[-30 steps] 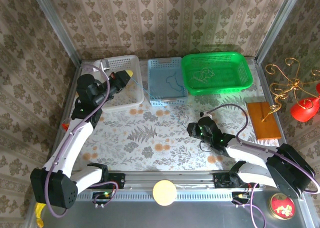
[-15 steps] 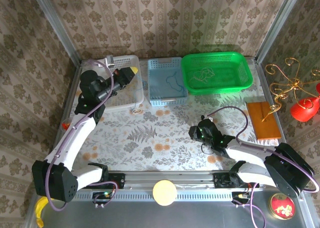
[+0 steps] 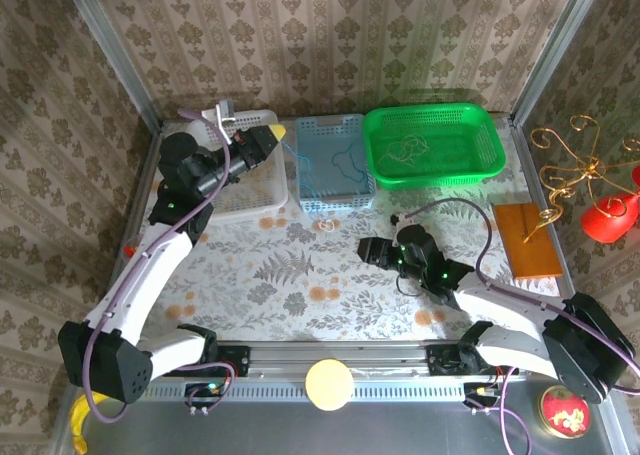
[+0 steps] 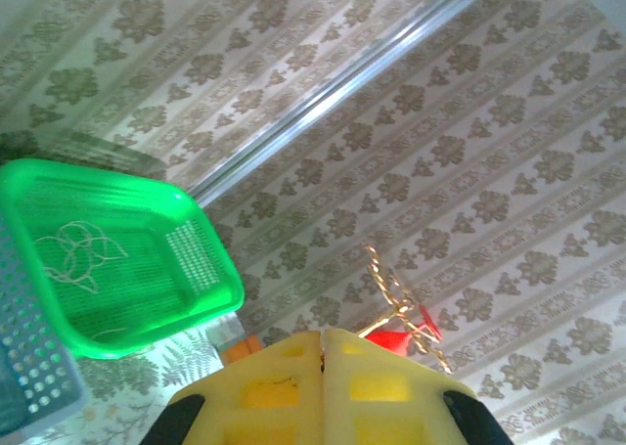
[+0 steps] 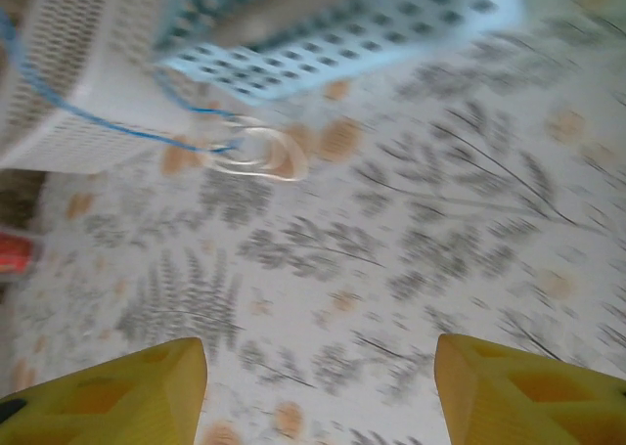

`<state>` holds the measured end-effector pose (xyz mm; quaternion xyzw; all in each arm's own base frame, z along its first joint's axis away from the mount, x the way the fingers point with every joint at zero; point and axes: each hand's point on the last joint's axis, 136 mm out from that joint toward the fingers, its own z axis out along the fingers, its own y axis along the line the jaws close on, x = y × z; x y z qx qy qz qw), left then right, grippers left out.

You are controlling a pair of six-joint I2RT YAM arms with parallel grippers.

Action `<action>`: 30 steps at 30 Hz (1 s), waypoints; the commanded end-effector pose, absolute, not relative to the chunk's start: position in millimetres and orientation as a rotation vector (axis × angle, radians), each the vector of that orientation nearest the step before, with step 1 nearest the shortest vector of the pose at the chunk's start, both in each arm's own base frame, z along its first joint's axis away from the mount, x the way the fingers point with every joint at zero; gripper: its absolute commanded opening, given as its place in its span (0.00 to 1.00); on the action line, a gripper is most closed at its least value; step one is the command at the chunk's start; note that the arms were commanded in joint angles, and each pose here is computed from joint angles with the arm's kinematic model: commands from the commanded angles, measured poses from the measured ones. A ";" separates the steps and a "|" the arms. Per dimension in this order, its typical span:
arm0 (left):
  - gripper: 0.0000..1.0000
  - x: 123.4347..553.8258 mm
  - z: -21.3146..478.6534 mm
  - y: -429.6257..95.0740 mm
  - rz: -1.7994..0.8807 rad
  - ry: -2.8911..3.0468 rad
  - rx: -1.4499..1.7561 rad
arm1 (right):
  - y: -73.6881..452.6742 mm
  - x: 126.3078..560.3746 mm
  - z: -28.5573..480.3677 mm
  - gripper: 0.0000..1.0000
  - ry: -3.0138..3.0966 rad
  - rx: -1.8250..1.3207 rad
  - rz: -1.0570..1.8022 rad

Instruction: Untangle the cables

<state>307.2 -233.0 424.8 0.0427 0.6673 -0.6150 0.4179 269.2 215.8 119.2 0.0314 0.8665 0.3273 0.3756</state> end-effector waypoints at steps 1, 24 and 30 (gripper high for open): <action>0.00 294.8 449.9 -244.6 -1.561 1.620 0.182 | 242.7 275.1 164.6 0.65 2.086 -0.107 0.899; 0.00 252.4 481.2 -321.0 -1.660 1.601 0.335 | 283.5 315.8 211.8 0.68 1.868 -0.193 0.875; 0.00 246.6 491.6 -333.0 -1.687 1.582 0.358 | 288.0 328.1 206.8 0.62 1.875 -0.192 0.830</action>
